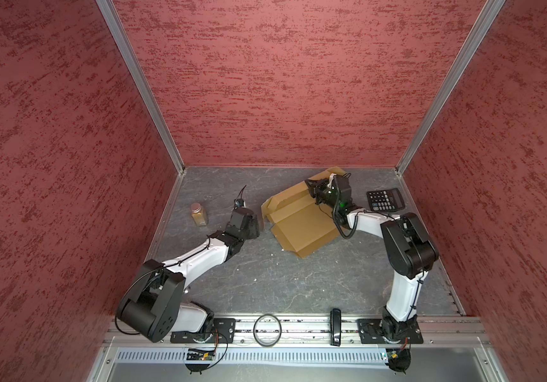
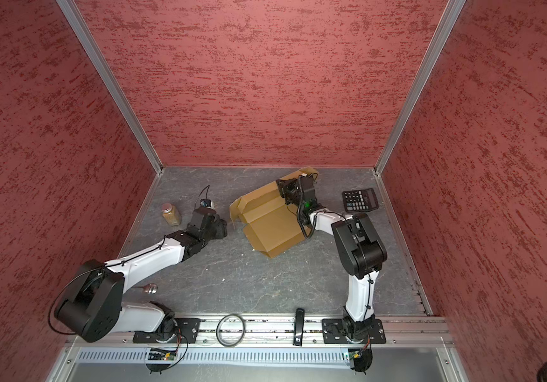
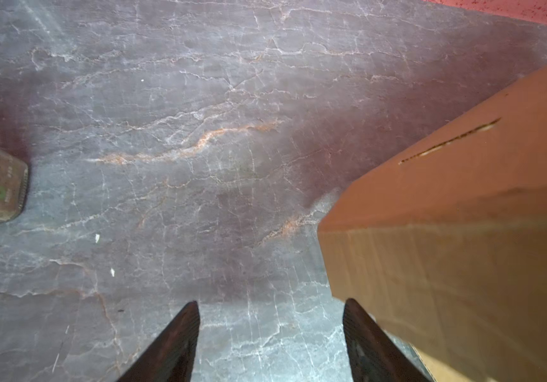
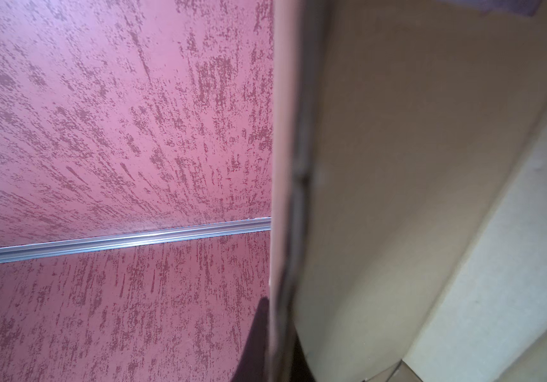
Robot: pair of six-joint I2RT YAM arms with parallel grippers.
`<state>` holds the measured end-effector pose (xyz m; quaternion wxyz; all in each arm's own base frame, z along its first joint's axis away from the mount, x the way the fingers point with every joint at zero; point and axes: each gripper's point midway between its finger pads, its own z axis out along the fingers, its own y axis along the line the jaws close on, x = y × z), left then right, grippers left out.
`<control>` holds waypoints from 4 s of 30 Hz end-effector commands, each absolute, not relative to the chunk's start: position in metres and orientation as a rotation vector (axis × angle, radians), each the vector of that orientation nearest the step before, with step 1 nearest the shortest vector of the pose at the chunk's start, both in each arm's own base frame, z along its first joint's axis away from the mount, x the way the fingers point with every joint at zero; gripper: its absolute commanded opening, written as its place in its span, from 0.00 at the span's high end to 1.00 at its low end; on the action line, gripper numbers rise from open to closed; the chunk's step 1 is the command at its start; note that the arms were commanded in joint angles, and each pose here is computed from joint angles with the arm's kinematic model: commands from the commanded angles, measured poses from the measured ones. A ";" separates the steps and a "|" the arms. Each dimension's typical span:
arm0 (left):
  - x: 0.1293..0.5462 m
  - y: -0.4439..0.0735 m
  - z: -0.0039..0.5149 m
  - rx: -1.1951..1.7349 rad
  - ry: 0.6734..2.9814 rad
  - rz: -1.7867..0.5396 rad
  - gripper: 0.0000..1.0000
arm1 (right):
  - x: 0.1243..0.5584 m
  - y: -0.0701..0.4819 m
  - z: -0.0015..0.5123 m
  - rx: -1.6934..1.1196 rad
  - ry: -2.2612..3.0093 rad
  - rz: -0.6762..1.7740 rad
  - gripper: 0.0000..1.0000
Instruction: Fold the paper box
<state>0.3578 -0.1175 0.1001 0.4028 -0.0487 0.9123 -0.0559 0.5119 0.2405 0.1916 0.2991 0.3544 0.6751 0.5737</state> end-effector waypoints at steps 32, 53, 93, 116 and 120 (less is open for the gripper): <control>0.405 -0.171 0.114 0.072 2.224 -0.307 0.28 | 0.534 0.245 0.192 0.971 1.828 1.497 1.00; 0.388 -0.178 0.125 0.094 2.233 -0.334 0.26 | 0.535 0.245 0.176 1.008 1.844 1.490 1.00; 0.392 -0.169 0.143 0.087 2.239 -0.468 0.12 | 0.555 0.252 0.177 1.037 1.949 1.364 0.93; 0.390 -0.208 0.126 0.139 2.268 -0.543 0.13 | 0.544 0.252 0.166 1.039 1.934 1.397 0.96; 0.394 -0.213 0.121 0.140 2.275 -0.532 0.14 | 0.537 0.250 0.161 1.042 1.918 1.414 0.96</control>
